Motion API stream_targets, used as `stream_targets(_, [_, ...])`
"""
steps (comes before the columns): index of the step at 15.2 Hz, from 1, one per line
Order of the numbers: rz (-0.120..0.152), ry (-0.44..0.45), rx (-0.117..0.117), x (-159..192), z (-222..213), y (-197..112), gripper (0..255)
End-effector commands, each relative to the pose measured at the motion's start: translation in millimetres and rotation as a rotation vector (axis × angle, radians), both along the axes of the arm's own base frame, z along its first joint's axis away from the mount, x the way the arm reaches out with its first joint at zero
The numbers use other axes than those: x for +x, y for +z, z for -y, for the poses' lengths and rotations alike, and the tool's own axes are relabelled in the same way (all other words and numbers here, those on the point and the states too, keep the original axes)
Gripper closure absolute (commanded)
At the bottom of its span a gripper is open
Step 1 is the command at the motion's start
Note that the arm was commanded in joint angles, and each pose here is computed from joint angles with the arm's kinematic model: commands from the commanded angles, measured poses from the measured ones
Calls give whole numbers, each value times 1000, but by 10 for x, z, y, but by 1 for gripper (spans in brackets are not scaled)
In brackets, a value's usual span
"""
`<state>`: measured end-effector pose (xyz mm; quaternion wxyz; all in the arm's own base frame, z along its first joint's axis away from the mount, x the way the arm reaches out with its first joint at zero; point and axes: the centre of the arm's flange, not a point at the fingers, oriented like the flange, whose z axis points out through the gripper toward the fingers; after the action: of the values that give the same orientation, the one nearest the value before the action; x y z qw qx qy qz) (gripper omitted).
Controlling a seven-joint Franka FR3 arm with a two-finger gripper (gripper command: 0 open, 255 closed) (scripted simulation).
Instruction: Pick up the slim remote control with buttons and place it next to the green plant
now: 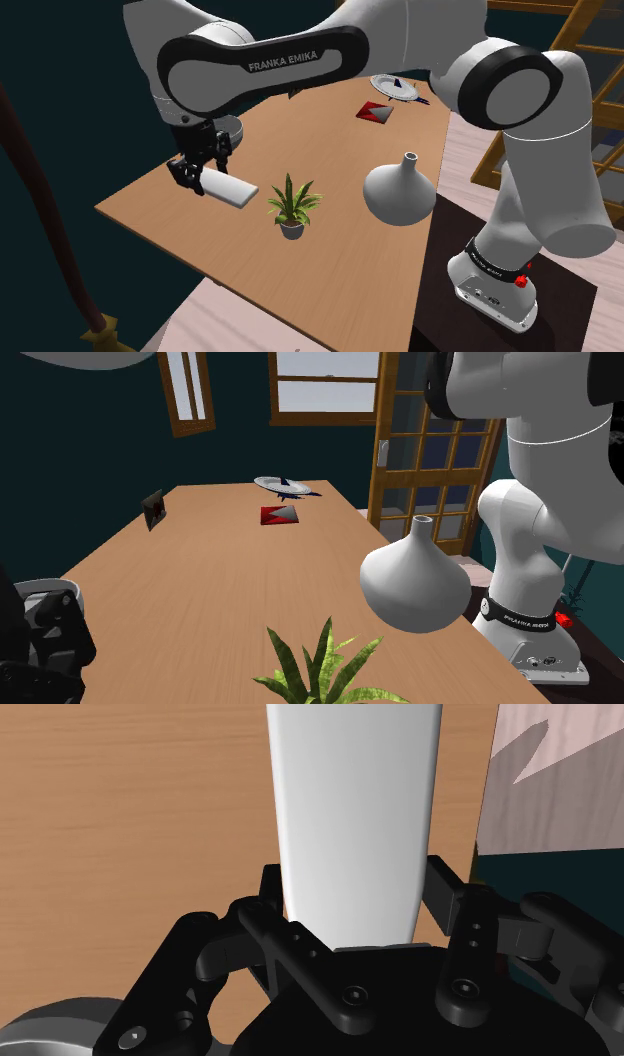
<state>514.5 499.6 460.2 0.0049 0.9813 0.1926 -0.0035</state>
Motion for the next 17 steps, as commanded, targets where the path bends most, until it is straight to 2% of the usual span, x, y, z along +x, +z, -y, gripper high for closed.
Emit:
stream_targets(1, [1, 0, 1, 0, -16, -103, 255])
stream_targets(17, [1, 0, 1, 0, -16, -948, 255])
